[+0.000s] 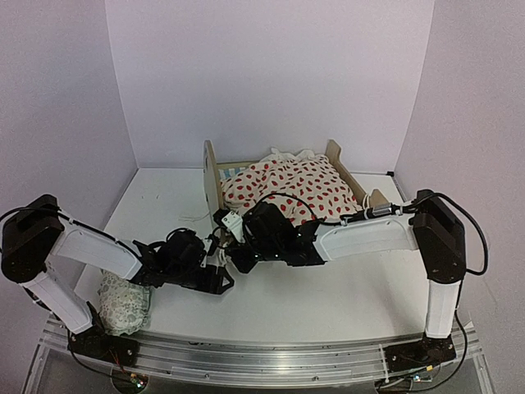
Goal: Set up the pet bed
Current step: Tie the left ropes of the mattress closest to the robot on the bed frame base.
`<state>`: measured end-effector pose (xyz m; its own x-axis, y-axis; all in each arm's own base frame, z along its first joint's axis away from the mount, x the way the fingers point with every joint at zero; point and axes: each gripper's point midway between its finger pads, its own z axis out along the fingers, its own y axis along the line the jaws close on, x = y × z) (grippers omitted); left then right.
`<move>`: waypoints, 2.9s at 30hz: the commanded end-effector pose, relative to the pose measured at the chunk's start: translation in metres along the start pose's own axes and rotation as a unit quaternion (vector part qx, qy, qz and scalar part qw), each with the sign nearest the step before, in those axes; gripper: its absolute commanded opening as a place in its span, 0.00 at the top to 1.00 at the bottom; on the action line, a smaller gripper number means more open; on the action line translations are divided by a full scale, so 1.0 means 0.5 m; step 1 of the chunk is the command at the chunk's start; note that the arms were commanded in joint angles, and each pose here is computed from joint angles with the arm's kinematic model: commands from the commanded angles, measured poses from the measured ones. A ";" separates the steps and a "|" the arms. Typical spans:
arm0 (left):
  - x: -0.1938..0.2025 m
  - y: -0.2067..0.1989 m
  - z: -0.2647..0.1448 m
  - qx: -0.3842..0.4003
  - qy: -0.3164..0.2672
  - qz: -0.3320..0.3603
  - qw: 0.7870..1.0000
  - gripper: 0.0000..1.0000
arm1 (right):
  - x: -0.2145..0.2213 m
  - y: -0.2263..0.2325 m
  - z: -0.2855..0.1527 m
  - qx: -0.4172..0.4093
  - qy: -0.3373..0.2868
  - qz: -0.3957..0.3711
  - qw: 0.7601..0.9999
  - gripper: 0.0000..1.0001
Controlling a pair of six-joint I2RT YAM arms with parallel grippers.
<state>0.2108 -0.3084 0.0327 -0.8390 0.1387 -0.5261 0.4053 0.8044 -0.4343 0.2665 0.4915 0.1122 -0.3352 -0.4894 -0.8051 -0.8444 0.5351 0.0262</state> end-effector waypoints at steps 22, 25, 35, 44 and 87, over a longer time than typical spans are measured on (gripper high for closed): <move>-0.072 -0.036 -0.029 -0.052 -0.221 0.144 0.963 0.55 | -0.035 0.013 -0.027 -0.009 -0.005 0.023 1.000 1.00; -0.085 -0.029 -0.035 -0.074 -0.230 0.141 0.960 0.73 | -0.034 0.012 -0.033 -0.008 -0.004 0.022 1.000 1.00; -0.096 -0.030 -0.049 -0.086 -0.235 0.152 0.956 1.00 | -0.031 0.004 -0.057 0.001 -0.004 0.022 1.000 1.00; -0.082 -0.018 -0.075 -0.084 -0.228 0.162 0.956 1.00 | -0.020 -0.008 -0.076 0.016 0.006 0.020 1.000 1.00; -0.120 0.028 -0.049 -0.108 -0.123 0.079 0.983 1.00 | 0.057 -0.239 -0.216 0.245 0.065 0.059 0.966 1.00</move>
<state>0.2444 -0.3146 0.0818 -0.5632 0.2175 -0.7972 0.5260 0.8384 -0.1429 0.3047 0.3407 0.1233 -0.4976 -0.5303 -0.6864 -0.5517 0.8041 -0.2214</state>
